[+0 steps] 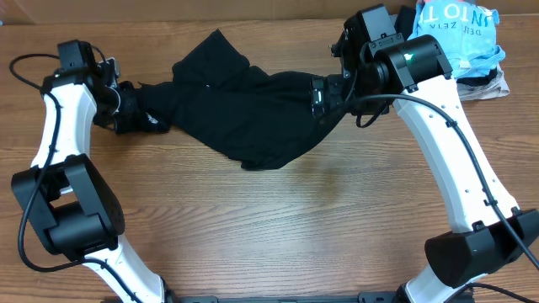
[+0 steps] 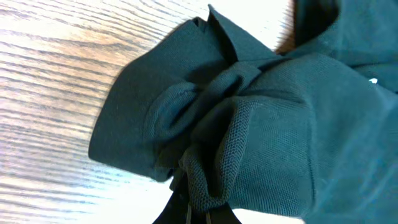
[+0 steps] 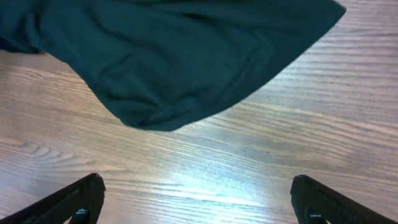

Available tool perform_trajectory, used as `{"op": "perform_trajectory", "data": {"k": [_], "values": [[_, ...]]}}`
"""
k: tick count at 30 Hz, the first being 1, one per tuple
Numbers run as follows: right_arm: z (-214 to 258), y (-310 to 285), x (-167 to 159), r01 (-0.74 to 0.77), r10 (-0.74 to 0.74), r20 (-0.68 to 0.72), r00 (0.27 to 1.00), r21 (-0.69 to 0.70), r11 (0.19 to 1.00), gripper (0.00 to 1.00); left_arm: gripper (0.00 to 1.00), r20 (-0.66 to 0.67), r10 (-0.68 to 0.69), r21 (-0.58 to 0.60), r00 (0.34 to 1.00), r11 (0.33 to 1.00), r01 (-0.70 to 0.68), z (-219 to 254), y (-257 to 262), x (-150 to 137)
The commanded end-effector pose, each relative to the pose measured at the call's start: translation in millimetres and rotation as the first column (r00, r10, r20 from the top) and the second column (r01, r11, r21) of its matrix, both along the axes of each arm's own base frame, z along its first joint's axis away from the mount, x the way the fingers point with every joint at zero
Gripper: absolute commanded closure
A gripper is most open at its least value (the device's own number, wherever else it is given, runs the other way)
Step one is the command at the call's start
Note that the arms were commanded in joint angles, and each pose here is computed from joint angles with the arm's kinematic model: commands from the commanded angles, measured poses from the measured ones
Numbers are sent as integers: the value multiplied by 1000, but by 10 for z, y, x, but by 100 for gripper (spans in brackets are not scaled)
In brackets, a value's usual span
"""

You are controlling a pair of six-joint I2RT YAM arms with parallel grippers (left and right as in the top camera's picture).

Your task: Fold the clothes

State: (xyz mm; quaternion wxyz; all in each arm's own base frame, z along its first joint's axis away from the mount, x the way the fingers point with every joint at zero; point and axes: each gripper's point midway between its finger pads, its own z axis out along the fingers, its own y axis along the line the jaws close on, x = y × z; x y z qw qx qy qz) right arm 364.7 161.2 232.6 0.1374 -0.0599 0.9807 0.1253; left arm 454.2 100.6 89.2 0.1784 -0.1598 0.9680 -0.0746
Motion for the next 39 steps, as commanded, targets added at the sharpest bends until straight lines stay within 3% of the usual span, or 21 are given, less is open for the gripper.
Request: {"op": "perform_trajectory", "data": {"k": [1, 7, 12, 16, 24, 32, 36, 39], "values": [[-72, -17, -32, 1, -2, -23, 1000, -13, 1000, 1, 96, 126, -23, 24, 992, 1000, 20, 612, -30, 150], [-506, 143, -139, -50, 48, -85, 995, -14, 999, 1, 96, 225, -64, 63, 972, 997, 51, 1199, -143, 152], [-1019, 321, -190, -98, 96, -87, 992, -16, 995, 5, 96, 264, -81, 75, 961, 995, 63, 1412, -230, 100], [-1410, 354, -141, -100, 100, -45, 994, -6, 995, 20, 96, 256, -89, 72, 962, 995, 73, 1431, -285, 60], [-1845, 400, 15, -121, 119, 103, 988, 21, 992, 35, 96, 248, -117, 70, 962, 992, 103, 1419, -426, 62], [-1926, 476, 176, -125, 110, 218, 970, 59, 990, 74, 96, 245, -131, 69, 961, 991, 117, 1415, -493, 63], [-2038, 506, 227, -127, 110, 220, 969, 63, 990, 87, 96, 241, -130, 68, 962, 991, 117, 1409, -494, 56], [-2206, 487, 185, -125, 114, 179, 977, 50, 991, 90, 96, 238, -130, 67, 962, 991, 117, 1405, -496, 49]]}}
